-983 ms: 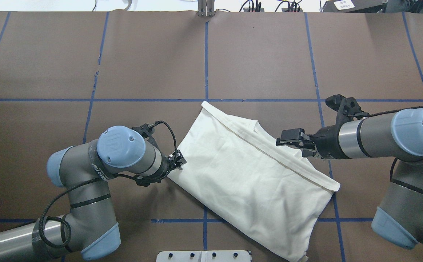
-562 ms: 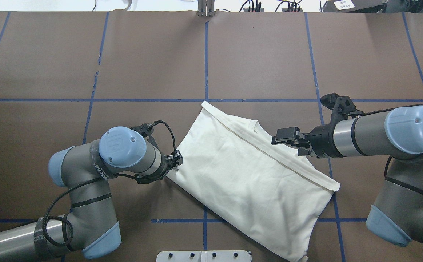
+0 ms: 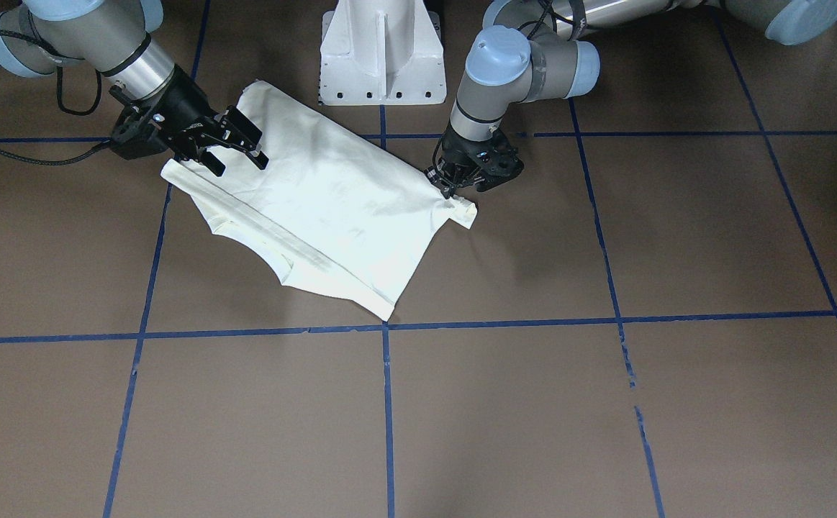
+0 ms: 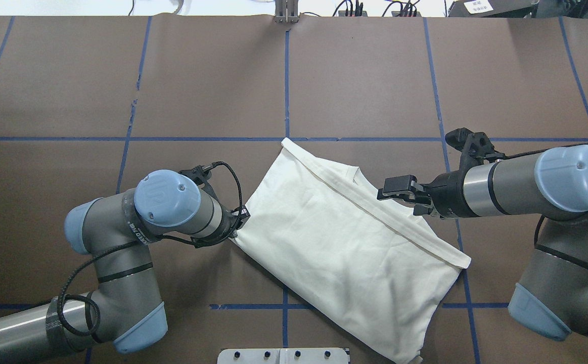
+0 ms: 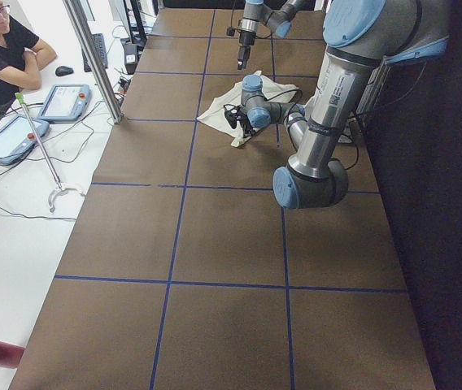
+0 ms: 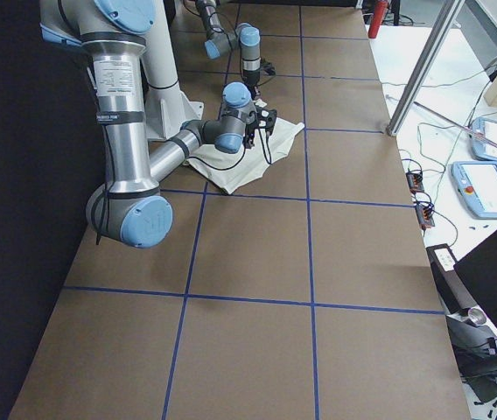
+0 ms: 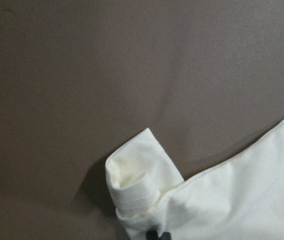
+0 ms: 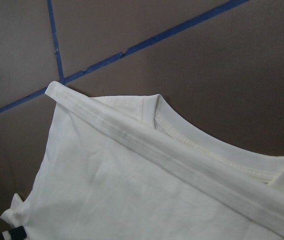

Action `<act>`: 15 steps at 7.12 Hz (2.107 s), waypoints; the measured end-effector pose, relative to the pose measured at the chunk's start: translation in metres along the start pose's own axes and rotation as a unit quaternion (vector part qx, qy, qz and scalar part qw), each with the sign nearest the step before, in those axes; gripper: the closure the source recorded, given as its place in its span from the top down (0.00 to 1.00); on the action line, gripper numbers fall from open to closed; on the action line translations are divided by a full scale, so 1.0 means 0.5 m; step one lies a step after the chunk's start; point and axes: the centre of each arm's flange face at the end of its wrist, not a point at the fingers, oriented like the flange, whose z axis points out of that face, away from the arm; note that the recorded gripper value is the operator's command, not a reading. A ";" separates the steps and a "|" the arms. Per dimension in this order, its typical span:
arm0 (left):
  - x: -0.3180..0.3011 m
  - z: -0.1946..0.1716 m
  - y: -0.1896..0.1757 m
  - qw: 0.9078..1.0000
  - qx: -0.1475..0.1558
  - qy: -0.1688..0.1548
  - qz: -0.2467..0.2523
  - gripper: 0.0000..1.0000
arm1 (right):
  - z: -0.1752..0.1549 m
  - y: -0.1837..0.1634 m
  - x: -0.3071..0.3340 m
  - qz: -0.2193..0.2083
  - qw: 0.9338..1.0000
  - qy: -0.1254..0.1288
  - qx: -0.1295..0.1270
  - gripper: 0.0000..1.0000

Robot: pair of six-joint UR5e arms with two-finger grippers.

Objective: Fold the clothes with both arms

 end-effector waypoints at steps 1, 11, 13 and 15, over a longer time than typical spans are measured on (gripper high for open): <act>0.005 -0.010 -0.052 1.000 0.016 0.002 -0.009 0.00 | -0.002 -0.003 0.002 0.001 1.000 0.000 0.001 1.00; 0.211 0.059 -0.535 0.985 0.148 0.070 0.060 1.00 | -0.019 -0.040 0.012 0.009 1.000 0.001 0.010 1.00; 0.221 0.049 -0.539 0.982 0.156 0.070 0.075 1.00 | -0.014 -0.041 0.014 0.011 1.000 0.006 0.010 1.00; 0.233 0.028 -0.542 0.983 0.156 0.056 0.085 1.00 | 0.010 -0.047 0.009 0.007 0.999 0.031 0.010 1.00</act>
